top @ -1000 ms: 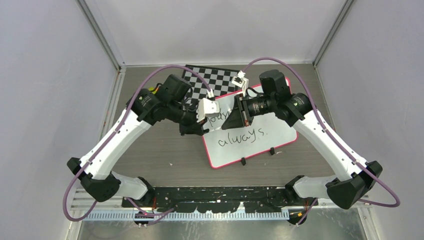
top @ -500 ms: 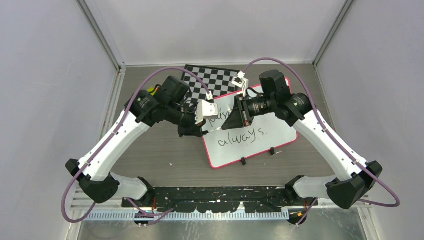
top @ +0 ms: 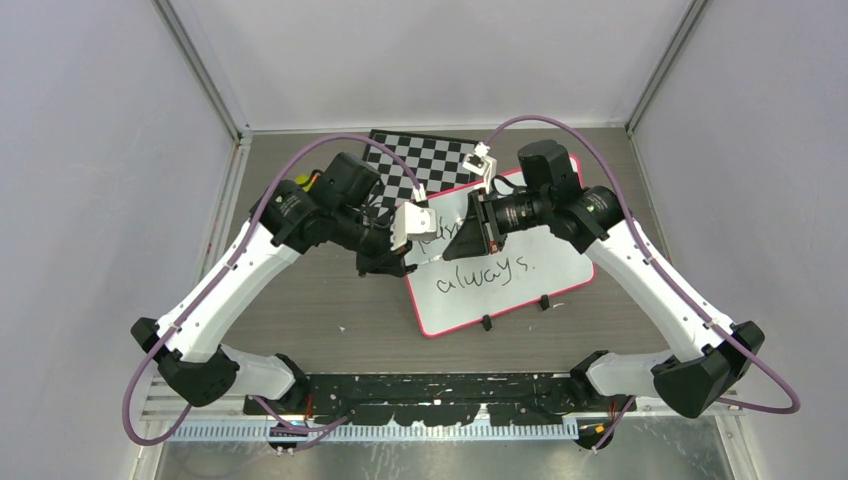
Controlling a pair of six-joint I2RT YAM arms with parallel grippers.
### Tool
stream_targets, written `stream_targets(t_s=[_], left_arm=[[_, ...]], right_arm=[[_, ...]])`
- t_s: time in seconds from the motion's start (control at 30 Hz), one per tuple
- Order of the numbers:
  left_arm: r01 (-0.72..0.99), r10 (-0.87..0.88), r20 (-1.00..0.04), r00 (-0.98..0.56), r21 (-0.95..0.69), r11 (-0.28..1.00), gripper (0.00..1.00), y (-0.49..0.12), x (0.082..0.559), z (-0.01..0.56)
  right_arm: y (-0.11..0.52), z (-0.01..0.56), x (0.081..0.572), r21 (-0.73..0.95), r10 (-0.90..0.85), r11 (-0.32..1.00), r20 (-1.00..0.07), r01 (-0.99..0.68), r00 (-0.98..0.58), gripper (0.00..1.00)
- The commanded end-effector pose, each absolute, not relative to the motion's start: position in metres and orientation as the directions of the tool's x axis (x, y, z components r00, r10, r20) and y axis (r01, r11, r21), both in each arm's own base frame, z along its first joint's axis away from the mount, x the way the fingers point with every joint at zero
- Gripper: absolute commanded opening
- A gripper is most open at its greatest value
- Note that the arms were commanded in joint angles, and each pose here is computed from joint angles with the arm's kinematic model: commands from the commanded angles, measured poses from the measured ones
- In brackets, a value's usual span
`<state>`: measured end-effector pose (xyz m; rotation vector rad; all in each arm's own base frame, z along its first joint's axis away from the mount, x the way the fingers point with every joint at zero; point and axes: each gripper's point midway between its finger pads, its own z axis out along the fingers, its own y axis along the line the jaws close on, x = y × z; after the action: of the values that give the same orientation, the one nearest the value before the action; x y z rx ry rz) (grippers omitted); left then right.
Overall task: Write a sentence on the whiteboard
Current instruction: Insert the whiteboard marker without the cap into the pen cap.
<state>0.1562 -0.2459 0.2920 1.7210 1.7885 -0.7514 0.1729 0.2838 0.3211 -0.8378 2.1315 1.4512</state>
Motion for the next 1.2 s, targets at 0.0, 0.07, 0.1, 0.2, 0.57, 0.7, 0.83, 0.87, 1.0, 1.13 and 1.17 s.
stream_targets(t_s=[0.0, 0.07, 0.1, 0.2, 0.57, 0.7, 0.83, 0.87, 1.0, 1.13, 1.17], left_arm=[[0.999, 0.657, -0.753, -0.039, -0.017, 0.040, 0.00, -0.254, 0.157, 0.310], [0.997, 0.654, -0.754, -0.060, -0.021, 0.068, 0.00, -0.257, 0.162, 0.311], [0.996, 0.652, -0.755, -0.073, -0.024, 0.083, 0.00, -0.258, 0.164, 0.312], [0.994, 0.644, -0.760, -0.089, -0.025, 0.108, 0.00, -0.262, 0.169, 0.315], [0.994, 0.691, -0.722, 0.023, 0.091, 0.062, 0.00, -0.288, 0.170, 0.314], [0.983, 0.678, -0.734, 0.042, 0.150, 0.102, 0.00, -0.296, 0.181, 0.320], [0.967, 0.655, -0.753, 0.064, 0.209, 0.146, 0.00, -0.299, 0.194, 0.330], [0.964, 0.654, -0.754, 0.063, 0.215, 0.155, 0.00, -0.299, 0.195, 0.330], [0.958, 0.674, -0.737, 0.054, 0.229, 0.174, 0.00, -0.296, 0.201, 0.321], [0.950, 0.648, -0.759, 0.062, 0.243, 0.195, 0.00, -0.298, 0.203, 0.332], [0.947, 0.633, -0.772, 0.066, 0.248, 0.203, 0.00, -0.300, 0.204, 0.338]], right_arm=[[0.289, 0.339, 0.176, 0.650, -0.222, 0.237, -0.688, -0.722, -0.692, 0.00], [0.289, 0.336, 0.175, 0.652, -0.225, 0.239, -0.683, -0.719, -0.694, 0.00], [0.289, 0.334, 0.176, 0.652, -0.227, 0.243, -0.681, -0.718, -0.696, 0.00], [0.290, 0.328, 0.179, 0.652, -0.230, 0.265, -0.673, -0.710, -0.703, 0.00], [0.298, 0.310, 0.193, 0.684, -0.238, 0.329, -0.608, -0.652, -0.758, 0.00], [0.300, 0.311, 0.191, 0.702, -0.235, 0.309, -0.597, -0.642, -0.767, 0.00], [0.300, 0.308, 0.187, 0.714, -0.242, 0.298, -0.585, -0.633, -0.774, 0.00], [0.300, 0.309, 0.187, 0.713, -0.241, 0.298, -0.587, -0.635, -0.773, 0.00], [0.300, 0.315, 0.185, 0.713, -0.223, 0.280, -0.603, -0.643, -0.766, 0.00], [0.300, 0.306, 0.185, 0.722, -0.237, 0.290, -0.581, -0.628, -0.779, 0.00], [0.300, 0.302, 0.187, 0.723, -0.238, 0.300, -0.575, -0.622, -0.783, 0.00]])
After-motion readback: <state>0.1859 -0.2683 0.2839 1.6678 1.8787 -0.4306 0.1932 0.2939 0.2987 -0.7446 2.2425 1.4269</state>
